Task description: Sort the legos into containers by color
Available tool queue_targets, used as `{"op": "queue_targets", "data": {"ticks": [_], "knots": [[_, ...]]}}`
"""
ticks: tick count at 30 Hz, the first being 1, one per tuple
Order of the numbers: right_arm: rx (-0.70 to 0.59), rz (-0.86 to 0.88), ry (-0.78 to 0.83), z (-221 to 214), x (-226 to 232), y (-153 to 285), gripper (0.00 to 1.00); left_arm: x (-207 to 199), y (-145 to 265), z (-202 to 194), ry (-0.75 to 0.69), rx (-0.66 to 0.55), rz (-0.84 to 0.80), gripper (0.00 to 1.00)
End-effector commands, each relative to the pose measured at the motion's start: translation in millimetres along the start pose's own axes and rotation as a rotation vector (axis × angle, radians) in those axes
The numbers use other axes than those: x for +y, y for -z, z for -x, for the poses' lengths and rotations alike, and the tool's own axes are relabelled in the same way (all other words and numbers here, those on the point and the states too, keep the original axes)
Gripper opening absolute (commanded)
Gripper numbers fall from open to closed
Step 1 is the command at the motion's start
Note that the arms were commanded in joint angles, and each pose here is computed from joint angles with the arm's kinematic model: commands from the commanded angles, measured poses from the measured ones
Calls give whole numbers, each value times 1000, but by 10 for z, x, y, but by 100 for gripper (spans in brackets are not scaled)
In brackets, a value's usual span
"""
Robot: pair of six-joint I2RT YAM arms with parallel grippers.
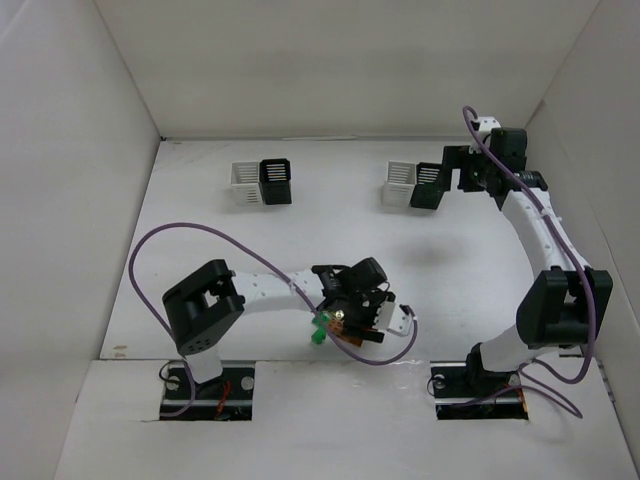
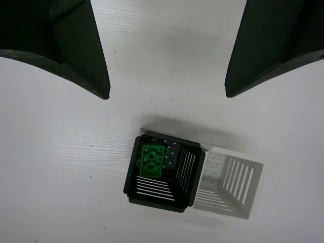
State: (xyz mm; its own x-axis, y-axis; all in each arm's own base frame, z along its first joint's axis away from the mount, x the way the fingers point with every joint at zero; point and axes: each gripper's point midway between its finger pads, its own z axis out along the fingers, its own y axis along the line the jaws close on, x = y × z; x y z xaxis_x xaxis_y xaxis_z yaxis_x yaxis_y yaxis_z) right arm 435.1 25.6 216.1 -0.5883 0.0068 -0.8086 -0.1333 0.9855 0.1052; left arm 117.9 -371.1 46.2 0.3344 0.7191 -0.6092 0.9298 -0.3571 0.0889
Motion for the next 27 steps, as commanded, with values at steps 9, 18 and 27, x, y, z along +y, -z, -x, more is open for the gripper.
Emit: {"op": "queue_targets", "data": {"ticks": [9, 18, 27], "knots": [[-37, 22, 9, 70, -85, 33, 99, 133, -112, 99, -36, -4, 2, 57], [-28, 31, 16, 45, -79, 3, 99, 88, -147, -40, -31, 36, -6, 41], [-29, 51, 16, 81, -39, 33, 99, 249, 31, 216, -48, -16, 65, 20]]}}
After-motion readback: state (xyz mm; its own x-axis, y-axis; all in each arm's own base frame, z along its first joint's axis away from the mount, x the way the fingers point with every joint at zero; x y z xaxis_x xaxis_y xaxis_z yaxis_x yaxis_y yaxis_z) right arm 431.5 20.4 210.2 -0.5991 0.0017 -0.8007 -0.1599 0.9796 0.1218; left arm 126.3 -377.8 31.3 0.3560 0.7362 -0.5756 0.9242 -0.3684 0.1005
